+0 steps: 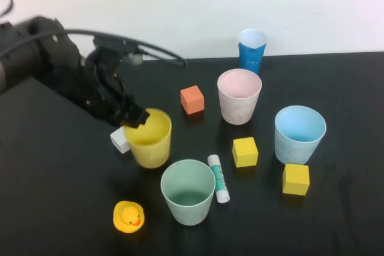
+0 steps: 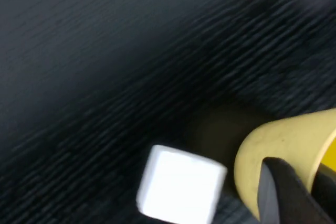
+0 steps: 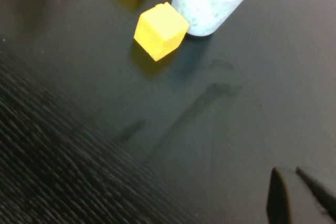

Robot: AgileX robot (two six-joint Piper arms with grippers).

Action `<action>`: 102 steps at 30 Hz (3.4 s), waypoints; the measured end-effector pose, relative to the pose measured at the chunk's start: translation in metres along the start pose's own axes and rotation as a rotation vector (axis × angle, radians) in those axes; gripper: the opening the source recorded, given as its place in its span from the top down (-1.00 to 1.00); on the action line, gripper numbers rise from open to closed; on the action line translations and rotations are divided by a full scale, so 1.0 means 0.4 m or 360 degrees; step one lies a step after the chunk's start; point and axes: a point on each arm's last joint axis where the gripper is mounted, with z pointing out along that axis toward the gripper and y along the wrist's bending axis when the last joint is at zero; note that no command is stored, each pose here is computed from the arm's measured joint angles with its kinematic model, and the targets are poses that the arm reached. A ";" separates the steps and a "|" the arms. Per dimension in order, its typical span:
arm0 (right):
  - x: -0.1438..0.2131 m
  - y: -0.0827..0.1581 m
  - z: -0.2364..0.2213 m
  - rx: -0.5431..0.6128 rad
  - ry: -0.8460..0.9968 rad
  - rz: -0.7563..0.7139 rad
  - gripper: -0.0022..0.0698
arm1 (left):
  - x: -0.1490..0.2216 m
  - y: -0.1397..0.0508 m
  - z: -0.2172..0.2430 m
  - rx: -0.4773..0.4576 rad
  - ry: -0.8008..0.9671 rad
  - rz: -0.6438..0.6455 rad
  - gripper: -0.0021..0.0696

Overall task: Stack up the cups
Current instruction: Pick up the yellow cup, then place the yellow cup on the green cup, then pick up the blue cup, then place the blue cup on the pink cup

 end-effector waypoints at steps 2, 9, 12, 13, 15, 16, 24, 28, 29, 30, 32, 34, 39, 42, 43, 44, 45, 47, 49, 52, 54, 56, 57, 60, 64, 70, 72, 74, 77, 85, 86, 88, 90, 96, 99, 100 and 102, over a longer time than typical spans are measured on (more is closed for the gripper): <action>0.000 0.000 0.000 -0.0002 -0.0002 0.0003 0.95 | -0.011 -0.020 -0.038 0.0034 -0.0029 -0.0015 0.90; 0.000 0.001 0.001 -0.0007 -0.0001 -0.0016 0.95 | -0.019 -0.187 -0.188 0.0154 -0.0140 0.0242 0.91; 0.000 0.001 0.001 -0.0007 -0.0002 -0.0018 0.95 | -0.005 -0.261 -0.213 0.0187 -0.0098 0.0390 0.91; -0.001 0.001 0.001 -0.0008 -0.0003 -0.0016 0.95 | -0.002 -0.275 -0.215 0.0182 -0.0083 0.0422 0.91; -0.001 0.001 0.001 -0.0008 -0.0003 -0.0016 0.95 | 0.005 -0.301 -0.210 0.0139 -0.0033 0.0483 0.91; -0.001 0.001 0.001 -0.0008 -0.0003 -0.0017 0.95 | 0.008 -0.305 -0.206 0.0113 -0.0008 0.0487 0.91; -0.001 0.001 0.001 -0.0008 -0.0003 -0.0020 0.95 | 0.011 -0.292 -0.150 -0.0050 0.0139 0.0477 0.91; -0.002 0.002 0.001 -0.0015 -0.0013 0.0001 0.95 | 0.011 -0.290 -0.133 -0.0048 0.0166 0.0471 0.82; -0.002 0.003 0.001 -0.0021 -0.0015 0.0009 0.95 | 0.011 -0.289 -0.131 -0.0048 0.0169 0.0471 0.74; -0.003 0.003 0.001 -0.0024 -0.0020 0.0014 0.95 | 0.011 -0.289 -0.131 -0.0048 0.0169 0.0471 0.64; -0.010 0.005 -0.004 -0.0044 -0.0037 0.0027 0.95 | 0.010 -0.289 -0.131 -0.0049 0.0162 0.0465 0.42; -0.022 0.004 -0.013 -0.0061 -0.0063 0.0022 0.95 | 0.008 -0.289 -0.139 -0.0061 0.0136 0.0438 0.25; -0.079 -0.020 -0.022 -0.0140 -0.0106 0.0016 0.95 | 0.001 -0.284 -0.221 -0.0188 -0.0059 0.0386 0.45; -0.128 -0.050 -0.005 -0.0282 -0.0066 0.0010 0.95 | 0.001 -0.282 -0.311 -0.0299 -0.0272 0.0382 0.77; -0.145 -0.061 0.007 -0.0342 -0.0054 0.0009 0.95 | 0.005 -0.283 -0.341 -0.0319 -0.0333 0.0371 0.82; -0.155 -0.068 0.015 -0.0378 -0.0048 0.0009 0.95 | 0.011 -0.284 -0.387 -0.0356 -0.0434 0.0374 0.87; -0.177 -0.081 0.034 -0.0444 -0.0044 0.0011 0.95 | 0.018 -0.285 -0.426 -0.0382 -0.0519 0.0368 0.89; -0.208 -0.103 0.071 -0.0531 -0.0031 0.0001 0.94 | 0.039 -0.289 -0.494 -0.0419 -0.0668 0.0359 0.92; -0.232 -0.121 0.111 -0.0594 0.0001 -0.0019 0.90 | 0.070 -0.291 -0.552 -0.0447 -0.0804 0.0366 0.93; -0.264 -0.143 0.182 -0.0681 0.0083 -0.0079 0.63 | 0.144 -0.291 -0.615 -0.0492 -0.0946 0.0390 0.93; -0.282 -0.154 0.224 -0.0716 0.0134 -0.0126 0.40 | 0.193 -0.285 -0.633 -0.0547 -0.0988 0.0422 0.94; -0.304 -0.163 0.270 -0.0754 0.0176 -0.0170 0.09 | 0.250 -0.280 -0.638 -0.0574 -0.1012 0.0435 0.94; -0.313 -0.166 0.288 -0.0766 0.0184 -0.0181 -0.04 | 0.277 -0.277 -0.637 -0.0581 -0.1024 0.0432 0.94; -0.342 -0.192 0.350 -0.0767 0.0200 -0.0193 -0.27 | 0.352 -0.269 -0.621 -0.0578 -0.1036 0.0399 0.94; -0.354 -0.229 0.447 -0.0706 0.0243 -0.0212 -0.35 | 0.456 -0.256 -0.583 -0.0594 -0.1032 0.0395 0.94; -0.337 -0.253 0.572 -0.0686 0.0297 -0.0219 -0.36 | 0.593 -0.231 -0.520 -0.0667 -0.1056 0.0424 0.94; -0.318 -0.250 0.609 -0.0721 0.0337 -0.0223 -0.36 | 0.625 -0.224 -0.502 -0.0688 -0.1066 0.0408 0.94; -0.298 -0.245 0.639 -0.0753 0.0379 -0.0228 -0.33 | 0.653 -0.218 -0.487 -0.0690 -0.1088 0.0368 0.94; -0.279 -0.241 0.667 -0.0785 0.0419 -0.0226 -0.07 | 0.684 -0.211 -0.463 -0.0683 -0.1107 0.0308 0.94; -0.338 -0.246 0.657 -0.0830 0.0322 -0.0230 0.85 | 0.716 -0.201 -0.419 -0.0685 -0.1078 0.0259 0.94; -0.365 -0.248 0.649 -0.0832 0.0287 -0.0261 0.85 | 0.718 -0.199 -0.412 -0.0692 -0.1061 0.0265 0.94; -0.425 -0.249 0.632 -0.0814 0.0207 -0.0307 0.85 | 0.721 -0.197 -0.404 -0.0702 -0.1044 0.0272 0.94; -0.501 -0.247 0.607 -0.0765 0.0086 -0.0371 0.85 | 0.720 -0.195 -0.402 -0.0714 -0.1045 0.0284 0.94; -0.658 -0.225 0.581 -0.0591 -0.0225 -0.0522 0.85 | 0.718 -0.196 -0.404 -0.0717 -0.1068 0.0293 0.94; -0.660 -0.214 0.626 -0.0598 -0.0199 -0.0534 0.85 | 0.718 -0.196 -0.404 -0.0714 -0.1071 0.0283 0.94; -0.654 -0.211 0.641 -0.0614 -0.0172 -0.0532 0.85 | 0.718 -0.196 -0.404 -0.0714 -0.1071 0.0282 0.94; -0.633 -0.207 0.675 -0.0640 -0.0093 -0.0537 0.85 | 0.718 -0.196 -0.404 -0.0713 -0.1072 0.0279 0.94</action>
